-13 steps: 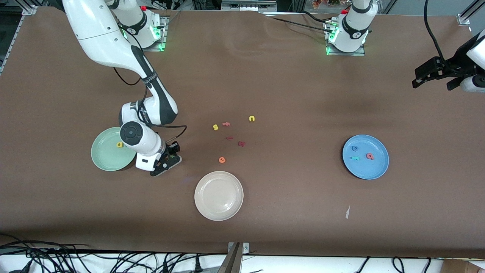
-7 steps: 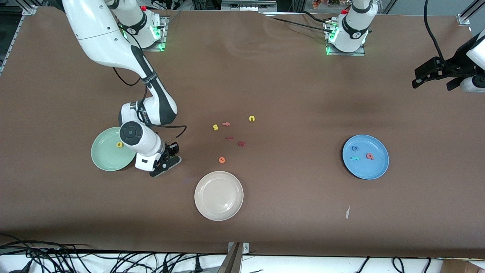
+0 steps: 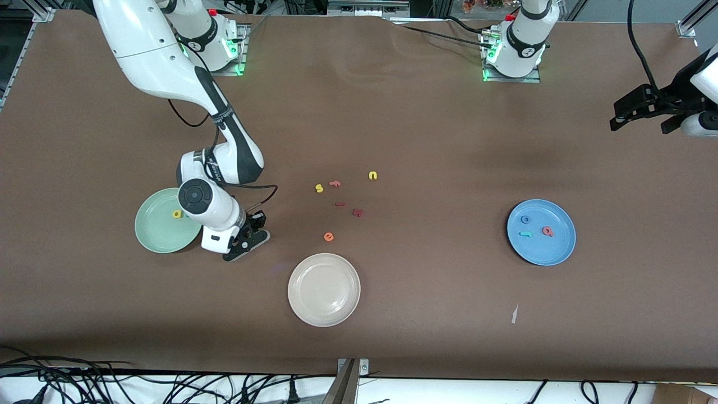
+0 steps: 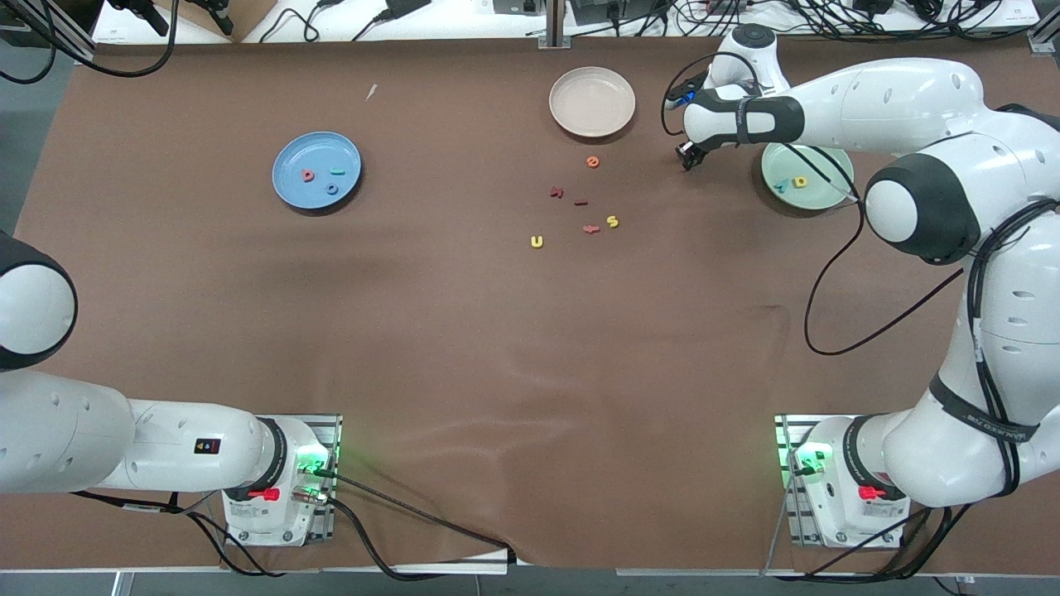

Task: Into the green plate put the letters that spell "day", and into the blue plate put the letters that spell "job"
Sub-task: 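Carry the green d onto the green plate and open the right gripper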

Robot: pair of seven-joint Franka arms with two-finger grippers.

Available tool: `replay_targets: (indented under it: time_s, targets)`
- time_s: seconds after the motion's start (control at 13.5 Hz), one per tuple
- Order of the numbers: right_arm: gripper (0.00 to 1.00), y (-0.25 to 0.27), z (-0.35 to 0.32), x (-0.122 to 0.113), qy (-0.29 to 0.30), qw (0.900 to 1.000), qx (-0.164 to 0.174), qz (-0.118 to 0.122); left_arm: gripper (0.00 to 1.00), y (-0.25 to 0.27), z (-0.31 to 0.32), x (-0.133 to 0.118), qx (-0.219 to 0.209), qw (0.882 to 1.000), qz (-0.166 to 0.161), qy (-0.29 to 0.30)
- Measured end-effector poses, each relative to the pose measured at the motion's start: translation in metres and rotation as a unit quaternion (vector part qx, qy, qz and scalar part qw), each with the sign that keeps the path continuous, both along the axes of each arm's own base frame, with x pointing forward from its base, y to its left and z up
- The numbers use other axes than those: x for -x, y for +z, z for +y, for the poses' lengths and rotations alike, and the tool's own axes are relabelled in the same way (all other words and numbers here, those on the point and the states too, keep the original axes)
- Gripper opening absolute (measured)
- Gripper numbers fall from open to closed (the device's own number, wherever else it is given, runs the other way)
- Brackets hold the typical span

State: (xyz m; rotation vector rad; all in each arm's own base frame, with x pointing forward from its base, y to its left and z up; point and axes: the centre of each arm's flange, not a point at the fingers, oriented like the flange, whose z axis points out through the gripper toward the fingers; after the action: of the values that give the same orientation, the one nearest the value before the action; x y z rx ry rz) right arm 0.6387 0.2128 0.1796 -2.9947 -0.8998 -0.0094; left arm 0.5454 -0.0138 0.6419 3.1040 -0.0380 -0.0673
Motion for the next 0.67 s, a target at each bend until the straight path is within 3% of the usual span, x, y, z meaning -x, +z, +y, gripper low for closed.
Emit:
replay_targets:
  time_s: [0.37, 0.67]
  targets:
    - [0.28, 0.002, 0.001, -0.001, 0.0, 1.0, 0.0, 0.001, 1.0, 0.0, 0.0, 0.0, 0.0, 1.0, 0.0, 0.0]
    - [0.28, 0.026, -0.026, -0.016, -0.027, 0.998, 0.019, 0.044, 1.0, 0.0, 0.0, 0.0, 0.0, 1.0, 0.0, 0.0]
